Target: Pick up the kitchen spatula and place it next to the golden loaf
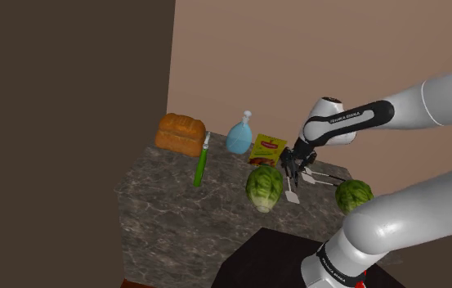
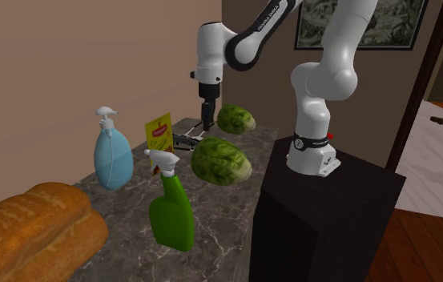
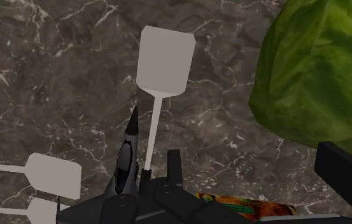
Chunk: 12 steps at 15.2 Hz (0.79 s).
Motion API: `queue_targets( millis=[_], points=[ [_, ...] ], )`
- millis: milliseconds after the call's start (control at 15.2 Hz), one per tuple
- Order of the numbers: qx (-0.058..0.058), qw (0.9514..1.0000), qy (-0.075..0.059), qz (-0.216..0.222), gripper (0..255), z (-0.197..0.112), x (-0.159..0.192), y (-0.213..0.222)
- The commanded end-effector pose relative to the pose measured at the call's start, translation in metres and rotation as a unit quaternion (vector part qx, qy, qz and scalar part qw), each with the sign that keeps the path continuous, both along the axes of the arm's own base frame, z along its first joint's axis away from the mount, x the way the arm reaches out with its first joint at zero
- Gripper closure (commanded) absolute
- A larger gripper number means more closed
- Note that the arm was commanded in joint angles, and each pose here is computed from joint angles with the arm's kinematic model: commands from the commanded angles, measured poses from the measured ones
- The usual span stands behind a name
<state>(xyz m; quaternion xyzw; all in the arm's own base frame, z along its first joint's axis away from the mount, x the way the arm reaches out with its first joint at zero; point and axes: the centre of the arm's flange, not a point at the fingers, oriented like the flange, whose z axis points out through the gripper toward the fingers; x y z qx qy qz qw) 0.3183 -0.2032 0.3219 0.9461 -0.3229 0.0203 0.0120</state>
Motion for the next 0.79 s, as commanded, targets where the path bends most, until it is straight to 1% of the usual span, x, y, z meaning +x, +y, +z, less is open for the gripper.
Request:
queue_targets(
  millis=[0,264,528,726],
  points=[
    [-0.001,0.9997,-0.002,-0.024,0,-0.020,-0.001,-0.016],
    [-0.002,0.9976,-0.005,-0.070,0,-0.063,-0.008,-0.045],
    [-0.002,0.9933,-0.007,-0.115,0,-0.106,-0.018,-0.074],
    [-0.002,0.9930,-0.007,-0.118,0,-0.118,-0.018,-0.076]
  ],
)
